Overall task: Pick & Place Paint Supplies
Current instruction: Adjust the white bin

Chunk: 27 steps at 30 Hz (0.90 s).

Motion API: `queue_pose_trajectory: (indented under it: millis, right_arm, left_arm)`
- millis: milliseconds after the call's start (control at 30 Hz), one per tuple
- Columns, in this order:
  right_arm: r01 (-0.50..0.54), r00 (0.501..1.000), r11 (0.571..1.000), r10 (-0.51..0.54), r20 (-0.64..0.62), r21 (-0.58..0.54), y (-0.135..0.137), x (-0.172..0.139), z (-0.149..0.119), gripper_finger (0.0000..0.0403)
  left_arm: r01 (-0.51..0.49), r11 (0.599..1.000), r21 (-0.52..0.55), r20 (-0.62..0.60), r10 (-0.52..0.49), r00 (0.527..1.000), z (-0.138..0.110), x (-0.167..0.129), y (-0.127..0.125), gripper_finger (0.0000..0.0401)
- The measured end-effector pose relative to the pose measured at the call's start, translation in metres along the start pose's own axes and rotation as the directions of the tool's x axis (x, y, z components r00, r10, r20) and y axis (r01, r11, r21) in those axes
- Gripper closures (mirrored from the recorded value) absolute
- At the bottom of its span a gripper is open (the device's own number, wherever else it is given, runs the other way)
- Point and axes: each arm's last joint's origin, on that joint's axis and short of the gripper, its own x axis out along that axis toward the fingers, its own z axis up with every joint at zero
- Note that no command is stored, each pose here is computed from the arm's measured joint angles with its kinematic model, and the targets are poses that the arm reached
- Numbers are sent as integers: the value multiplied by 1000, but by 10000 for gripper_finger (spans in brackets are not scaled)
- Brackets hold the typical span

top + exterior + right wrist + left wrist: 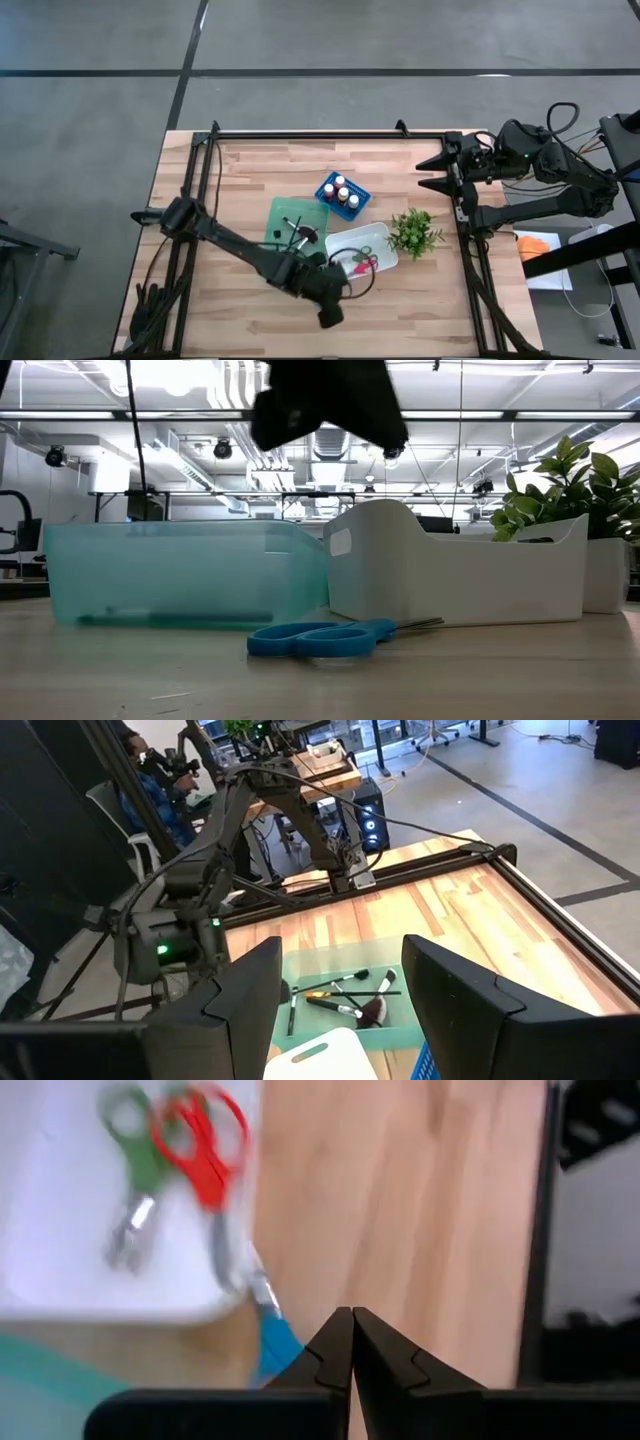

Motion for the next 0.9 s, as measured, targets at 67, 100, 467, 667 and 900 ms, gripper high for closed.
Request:
queue_pose_trajectory:
  millis: [67, 100, 467, 667, 900]
  right_arm:
    - [0, 1000, 1000, 0, 2, -2, 0, -1, 0, 198]
    - [-1, 1000, 1000, 1, 4, -3, 0, -2, 0, 198]
    - [2, 1000, 1000, -2, 21, -18, 0, -8, 0, 198]
    - [3, 1000, 1000, -3, 28, -22, 1, -11, 0, 198]
    - [1, 999, 1000, 0, 37, -23, 1, -14, 0, 198]
  left_arm:
    - [13, 1000, -2, 42, -13, 999, 9, 0, 2, 384]
    - [32, 999, -11, 77, -31, 997, 15, 0, 2, 384]
    - [116, 992, -50, 226, -102, 969, 41, 23, -4, 396]
    - [84, 996, -22, 192, -79, 978, 54, 48, -10, 397]
    - [26, 1000, 4, 139, -27, 990, 60, 78, -11, 398]
